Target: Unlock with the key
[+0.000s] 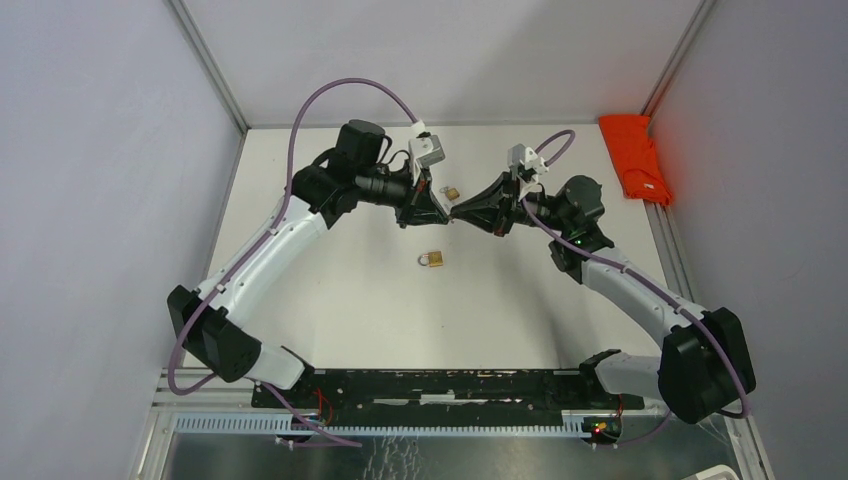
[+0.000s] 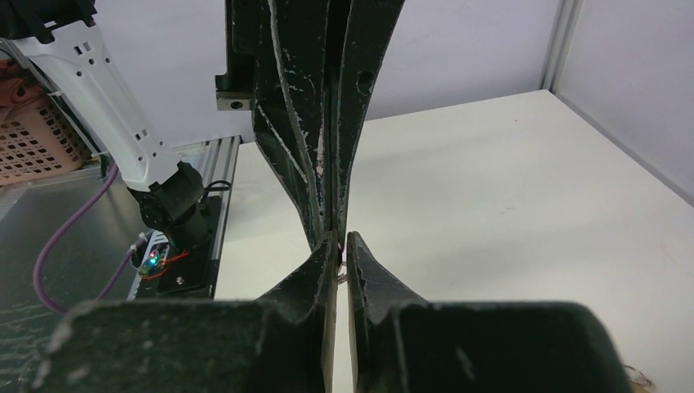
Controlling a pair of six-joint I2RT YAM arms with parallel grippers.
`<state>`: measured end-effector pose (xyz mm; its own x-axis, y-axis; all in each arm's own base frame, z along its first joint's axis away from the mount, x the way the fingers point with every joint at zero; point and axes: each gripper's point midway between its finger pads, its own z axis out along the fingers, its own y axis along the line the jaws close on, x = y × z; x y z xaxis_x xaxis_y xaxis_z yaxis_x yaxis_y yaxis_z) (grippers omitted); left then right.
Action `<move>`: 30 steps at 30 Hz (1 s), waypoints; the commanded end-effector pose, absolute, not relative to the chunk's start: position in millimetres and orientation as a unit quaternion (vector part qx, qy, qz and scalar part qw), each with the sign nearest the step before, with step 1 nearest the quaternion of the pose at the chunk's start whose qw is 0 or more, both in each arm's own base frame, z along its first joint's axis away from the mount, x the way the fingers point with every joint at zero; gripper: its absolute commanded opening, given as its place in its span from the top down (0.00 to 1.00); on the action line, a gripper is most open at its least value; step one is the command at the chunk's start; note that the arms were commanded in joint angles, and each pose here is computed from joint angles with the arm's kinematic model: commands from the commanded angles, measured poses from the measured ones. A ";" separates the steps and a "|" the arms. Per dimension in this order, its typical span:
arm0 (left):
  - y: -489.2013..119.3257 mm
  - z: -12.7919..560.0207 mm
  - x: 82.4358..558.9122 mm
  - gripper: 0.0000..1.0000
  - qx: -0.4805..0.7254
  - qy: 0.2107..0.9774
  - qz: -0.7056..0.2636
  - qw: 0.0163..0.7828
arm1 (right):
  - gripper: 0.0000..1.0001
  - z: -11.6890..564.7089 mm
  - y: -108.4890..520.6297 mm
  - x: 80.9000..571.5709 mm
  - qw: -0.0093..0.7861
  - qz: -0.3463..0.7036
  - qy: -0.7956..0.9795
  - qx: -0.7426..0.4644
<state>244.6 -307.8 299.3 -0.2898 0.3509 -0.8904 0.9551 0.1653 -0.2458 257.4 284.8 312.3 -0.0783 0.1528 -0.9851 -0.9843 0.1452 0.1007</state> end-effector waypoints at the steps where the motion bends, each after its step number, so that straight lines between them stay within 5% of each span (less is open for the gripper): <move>1: -308.3 319.2 240.0 0.98 0.504 0.641 -0.432 0.386 | 0.89 317.2 287.4 250.2 0.552 0.525 0.499 -0.413; 14: -308.9 319.0 241.4 0.98 0.503 0.641 -0.430 0.389 | 0.94 304.9 294.9 235.5 0.520 0.549 0.496 -0.427; 30: -304.0 329.9 233.0 0.98 0.508 0.629 -0.430 0.402 | 0.88 285.6 300.5 226.4 0.474 0.580 0.503 -0.431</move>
<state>236.9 -301.5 295.7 -0.3047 0.3620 -0.8810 0.9505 0.1756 -0.2565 244.0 295.0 299.7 -0.1298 0.1540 -0.9795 -0.9893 0.0468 0.1385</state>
